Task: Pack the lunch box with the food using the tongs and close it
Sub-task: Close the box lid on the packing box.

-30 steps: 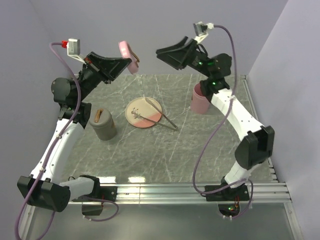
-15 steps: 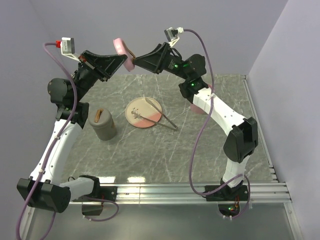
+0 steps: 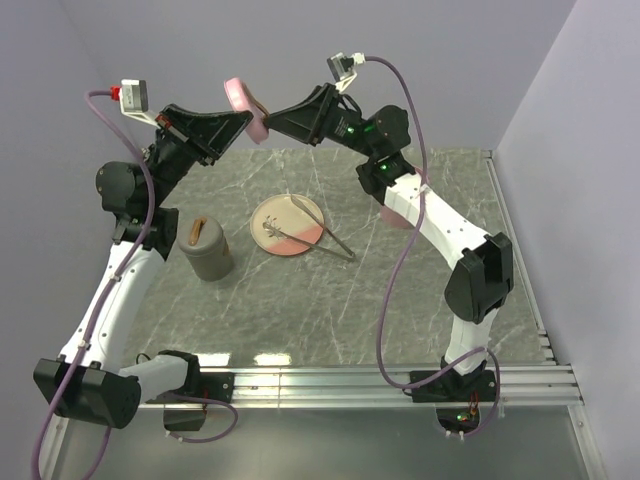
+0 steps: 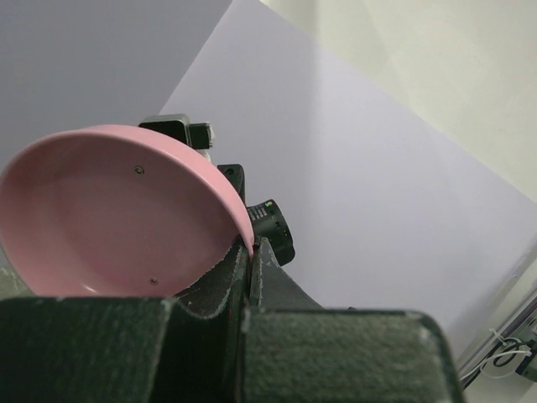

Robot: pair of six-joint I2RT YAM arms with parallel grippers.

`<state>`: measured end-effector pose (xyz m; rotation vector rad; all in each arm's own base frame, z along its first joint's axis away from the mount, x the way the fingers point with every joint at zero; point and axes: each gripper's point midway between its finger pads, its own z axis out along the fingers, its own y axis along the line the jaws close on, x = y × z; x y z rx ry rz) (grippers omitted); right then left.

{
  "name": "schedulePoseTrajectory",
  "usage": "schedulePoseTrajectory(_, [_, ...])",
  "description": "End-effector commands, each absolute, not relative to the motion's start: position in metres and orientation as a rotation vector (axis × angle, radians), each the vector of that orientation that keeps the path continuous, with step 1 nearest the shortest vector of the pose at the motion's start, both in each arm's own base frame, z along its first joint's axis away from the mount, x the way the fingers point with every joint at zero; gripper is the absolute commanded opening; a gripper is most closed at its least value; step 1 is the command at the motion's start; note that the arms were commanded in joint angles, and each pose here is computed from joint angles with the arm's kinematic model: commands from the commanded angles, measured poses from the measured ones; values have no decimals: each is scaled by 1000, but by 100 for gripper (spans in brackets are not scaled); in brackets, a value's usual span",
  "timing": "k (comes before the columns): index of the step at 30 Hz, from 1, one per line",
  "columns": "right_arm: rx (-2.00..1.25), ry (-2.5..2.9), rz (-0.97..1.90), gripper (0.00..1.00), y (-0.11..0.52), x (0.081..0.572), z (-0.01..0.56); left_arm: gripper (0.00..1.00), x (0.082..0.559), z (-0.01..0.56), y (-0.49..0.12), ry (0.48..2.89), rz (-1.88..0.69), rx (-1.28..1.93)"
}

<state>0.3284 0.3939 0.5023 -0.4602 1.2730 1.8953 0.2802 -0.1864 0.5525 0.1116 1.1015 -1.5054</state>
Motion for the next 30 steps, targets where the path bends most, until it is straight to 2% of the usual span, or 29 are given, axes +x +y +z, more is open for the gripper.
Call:
schedulePoseTrajectory(1, [-533, 1123, 1838, 68, 380, 315, 544, 0, 274, 552, -190, 1105, -1532, 119])
schedulePoseTrajectory(5, [-523, 1214, 1734, 66, 383, 330, 535, 0, 277, 549, -190, 1111, -1526, 112])
schedulePoseTrajectory(8, [-502, 1248, 1673, 70, 381, 343, 530, 0, 275, 551, -190, 1104, -1523, 120])
schedulePoseTrajectory(18, [-539, 1140, 1860, 66, 374, 310, 537, 0, 274, 553, -188, 1100, -1535, 109])
schedulePoseTrajectory(24, [-557, 1140, 1891, 57, 383, 297, 539, 0, 276, 549, -188, 1106, -1531, 103])
schedulePoseTrajectory(28, [-571, 1143, 1900, 55, 389, 292, 538, 0, 276, 547, -189, 1113, -1533, 106])
schedulePoseTrajectory(30, [-571, 1149, 1902, 47, 390, 293, 536, 0, 276, 545, -189, 1117, -1535, 103])
